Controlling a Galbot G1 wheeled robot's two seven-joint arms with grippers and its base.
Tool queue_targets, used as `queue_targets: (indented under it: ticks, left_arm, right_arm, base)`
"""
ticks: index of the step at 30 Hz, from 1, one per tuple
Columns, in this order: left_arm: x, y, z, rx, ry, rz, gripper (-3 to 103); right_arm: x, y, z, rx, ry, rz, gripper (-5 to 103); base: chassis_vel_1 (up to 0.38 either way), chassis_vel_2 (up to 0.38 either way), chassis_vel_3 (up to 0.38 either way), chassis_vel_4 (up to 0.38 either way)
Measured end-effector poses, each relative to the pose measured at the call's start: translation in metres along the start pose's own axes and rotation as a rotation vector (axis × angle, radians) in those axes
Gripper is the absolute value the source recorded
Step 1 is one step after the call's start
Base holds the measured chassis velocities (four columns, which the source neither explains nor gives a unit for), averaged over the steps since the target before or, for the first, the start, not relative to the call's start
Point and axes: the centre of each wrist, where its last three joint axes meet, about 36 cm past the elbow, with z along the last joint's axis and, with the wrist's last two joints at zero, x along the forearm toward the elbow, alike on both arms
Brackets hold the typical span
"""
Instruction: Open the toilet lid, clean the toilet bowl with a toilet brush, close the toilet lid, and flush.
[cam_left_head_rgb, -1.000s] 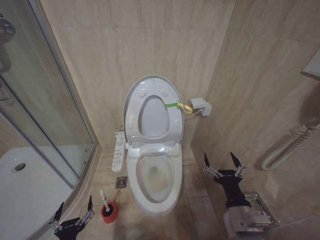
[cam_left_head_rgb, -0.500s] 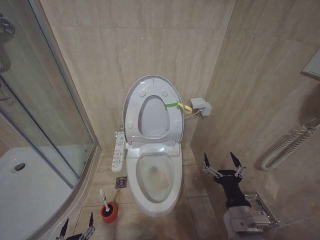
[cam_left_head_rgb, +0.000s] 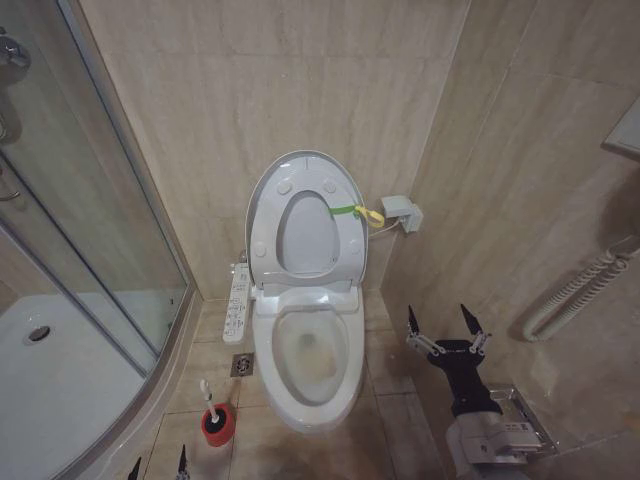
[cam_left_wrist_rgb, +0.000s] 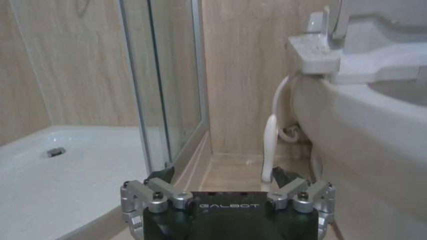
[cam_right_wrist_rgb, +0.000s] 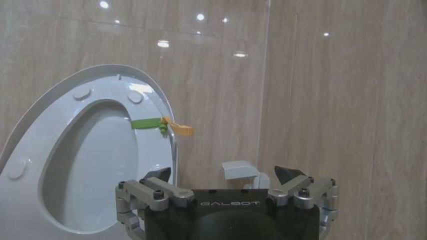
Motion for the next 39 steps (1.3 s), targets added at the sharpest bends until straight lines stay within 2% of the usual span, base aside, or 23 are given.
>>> queue_targets:
  ticks: [3,4,14,23,27,30,31,34,39]
  left_arm:
    - [-0.003,0.002,0.014,-0.004,0.006,-0.001,92]
    - [-0.004,0.002,0.021,-0.005,0.009,-0.001,99]
    - [-0.011,0.004,0.067,-0.014,0.033,-0.002,99]
    - [-0.013,0.004,0.072,-0.014,0.034,0.0,98]
    - [-0.021,0.003,0.066,-0.014,0.006,0.018,97]
    - [-0.048,0.0,0.038,-0.015,-0.087,0.069,97]
    - [-0.048,0.0,0.038,-0.015,-0.087,0.069,97]
    - [-0.072,-0.004,0.005,-0.02,-0.183,0.126,97]
    - [-0.084,-0.01,-0.008,0.026,-0.193,0.105,97]
  right_arm:
    - [0.0,0.0,0.0,0.0,0.0,0.0,100]
    - [0.0,0.0,0.0,0.0,0.0,0.0,100]
    - [0.0,0.0,0.0,0.0,0.0,0.0,100]
    - [0.0,0.0,0.0,0.0,0.0,0.0,100]
    - [0.0,0.0,0.0,0.0,0.0,0.0,100]
    - [0.0,0.0,0.0,0.0,0.0,0.0,100]
    - [0.0,0.0,0.0,0.0,0.0,0.0,100]
    - [0.0,0.0,0.0,0.0,0.0,0.0,100]
    - [0.0,0.0,0.0,0.0,0.0,0.0,100]
  base:
    - [0.0,0.0,0.0,0.0]
    - [0.0,0.0,0.0,0.0]
    - [0.0,0.0,0.0,0.0]
    - [0.0,0.0,0.0,0.0]
    - [0.0,0.0,0.0,0.0]
    - [0.0,0.0,0.0,0.0]
    - [0.0,0.0,0.0,0.0]
    - [0.0,0.0,0.0,0.0]
    - [0.0,0.0,0.0,0.0]
